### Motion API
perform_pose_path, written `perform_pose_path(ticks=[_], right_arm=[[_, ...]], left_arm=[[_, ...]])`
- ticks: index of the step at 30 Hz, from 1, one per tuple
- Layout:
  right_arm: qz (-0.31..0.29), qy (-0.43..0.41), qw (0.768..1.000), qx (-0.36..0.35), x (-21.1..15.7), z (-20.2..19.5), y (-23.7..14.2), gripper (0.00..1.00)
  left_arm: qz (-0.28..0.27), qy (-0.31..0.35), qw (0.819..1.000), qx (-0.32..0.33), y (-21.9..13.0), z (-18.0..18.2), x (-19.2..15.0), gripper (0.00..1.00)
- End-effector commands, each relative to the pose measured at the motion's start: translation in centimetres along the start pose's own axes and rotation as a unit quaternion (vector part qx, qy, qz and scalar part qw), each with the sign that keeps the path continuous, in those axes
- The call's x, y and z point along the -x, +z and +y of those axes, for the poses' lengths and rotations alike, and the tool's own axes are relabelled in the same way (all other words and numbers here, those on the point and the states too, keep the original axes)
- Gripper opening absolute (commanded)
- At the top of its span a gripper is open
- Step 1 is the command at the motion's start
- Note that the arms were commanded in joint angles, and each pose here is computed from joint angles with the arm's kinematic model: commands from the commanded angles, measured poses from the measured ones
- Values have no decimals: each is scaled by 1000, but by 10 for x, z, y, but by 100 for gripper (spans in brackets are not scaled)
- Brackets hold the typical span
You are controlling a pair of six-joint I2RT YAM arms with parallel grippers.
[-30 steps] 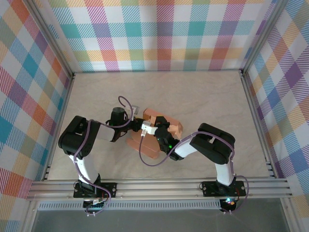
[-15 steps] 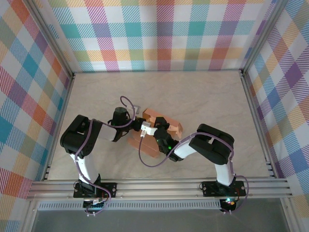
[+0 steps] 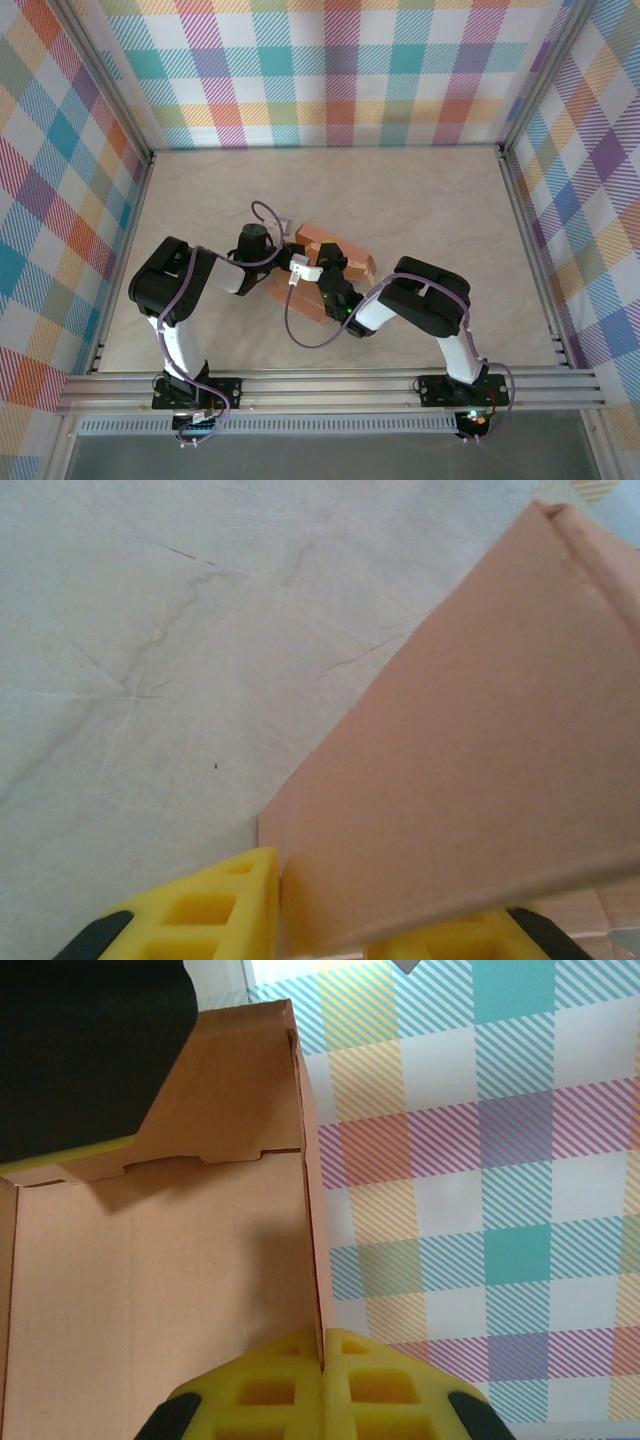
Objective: Fold the paper box
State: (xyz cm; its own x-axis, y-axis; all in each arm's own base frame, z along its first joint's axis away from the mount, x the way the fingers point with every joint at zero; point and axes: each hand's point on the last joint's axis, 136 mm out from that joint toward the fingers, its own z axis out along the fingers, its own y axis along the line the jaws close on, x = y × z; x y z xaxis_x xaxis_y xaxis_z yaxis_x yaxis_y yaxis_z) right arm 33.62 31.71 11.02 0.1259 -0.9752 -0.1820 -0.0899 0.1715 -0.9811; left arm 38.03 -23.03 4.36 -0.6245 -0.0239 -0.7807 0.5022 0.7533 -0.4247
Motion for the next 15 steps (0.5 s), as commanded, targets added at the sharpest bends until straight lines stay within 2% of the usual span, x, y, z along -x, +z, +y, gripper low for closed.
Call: perform_pose_path(ticks=[1, 15], right_arm=[[-41, -22, 999, 21, 18, 22, -6, 0], [-34, -36, 998, 38, 9, 41, -8, 0]], left_arm=[[15, -12, 1000, -7, 5, -4, -18, 26], [16, -15, 1000, -1, 9, 2, -26, 24]])
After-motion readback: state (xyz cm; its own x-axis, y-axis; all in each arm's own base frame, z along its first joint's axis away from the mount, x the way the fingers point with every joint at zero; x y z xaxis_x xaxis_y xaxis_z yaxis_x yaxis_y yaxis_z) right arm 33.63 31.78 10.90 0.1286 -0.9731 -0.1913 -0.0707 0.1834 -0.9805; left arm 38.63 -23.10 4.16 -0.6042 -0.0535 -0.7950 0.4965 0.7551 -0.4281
